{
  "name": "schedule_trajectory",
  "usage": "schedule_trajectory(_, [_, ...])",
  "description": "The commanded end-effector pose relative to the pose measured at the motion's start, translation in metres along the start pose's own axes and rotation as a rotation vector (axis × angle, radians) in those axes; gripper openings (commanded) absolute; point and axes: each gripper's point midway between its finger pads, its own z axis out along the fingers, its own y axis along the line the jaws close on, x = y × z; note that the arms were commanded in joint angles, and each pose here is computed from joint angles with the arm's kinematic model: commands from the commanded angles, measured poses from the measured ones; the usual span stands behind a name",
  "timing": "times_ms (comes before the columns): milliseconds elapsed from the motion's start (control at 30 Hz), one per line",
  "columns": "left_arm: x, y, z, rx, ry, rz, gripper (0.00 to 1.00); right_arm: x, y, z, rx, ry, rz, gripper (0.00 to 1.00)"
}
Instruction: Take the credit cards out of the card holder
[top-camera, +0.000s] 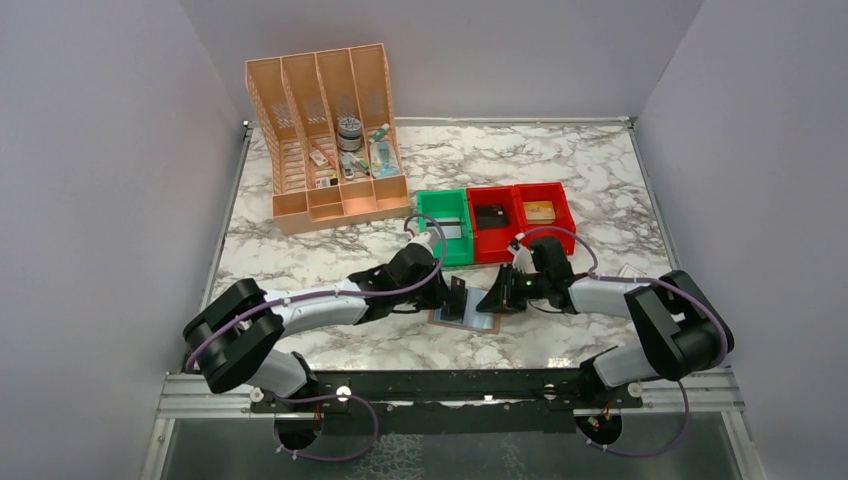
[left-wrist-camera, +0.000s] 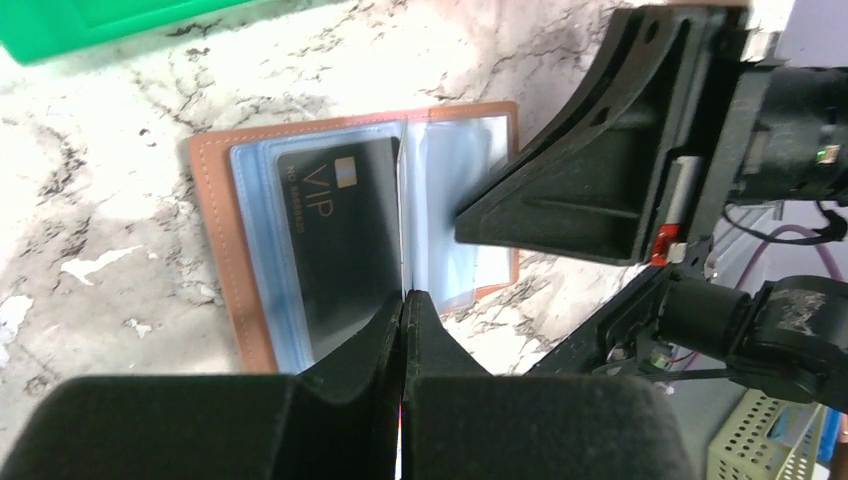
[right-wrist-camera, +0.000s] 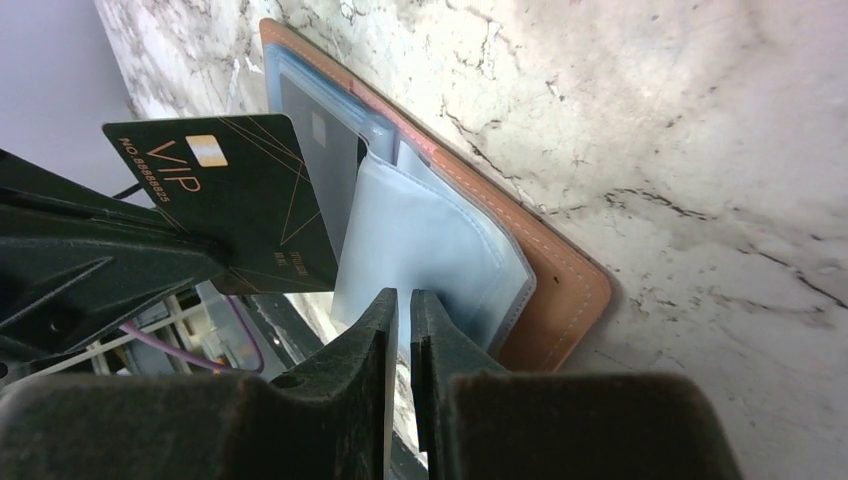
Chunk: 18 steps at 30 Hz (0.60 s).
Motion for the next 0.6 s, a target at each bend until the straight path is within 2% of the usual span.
schedule_trajectory(0, [-0.004,0.003,-0.007,-0.031,-0.01,0.038,0.0,-0.013,-0.01,-0.005,0.084,-0.071,-0.041,0.13])
schedule_trajectory(267, [-0.018,0.004,-0.027,-0.057,-0.079,0.065,0.0,-0.035,0.023,-0.025,0.035,-0.141,-0.193,0.14])
schedule_trajectory(467, [-0.033,0.006,-0.045,-0.092,-0.15,0.082,0.0,-0.034,0.049,-0.022,-0.1,-0.103,-0.236,0.17])
schedule_trajectory(567, [-0.039,0.008,-0.054,-0.104,-0.188,0.077,0.0,-0.033,0.056,-0.013,-0.101,-0.076,-0.275,0.19])
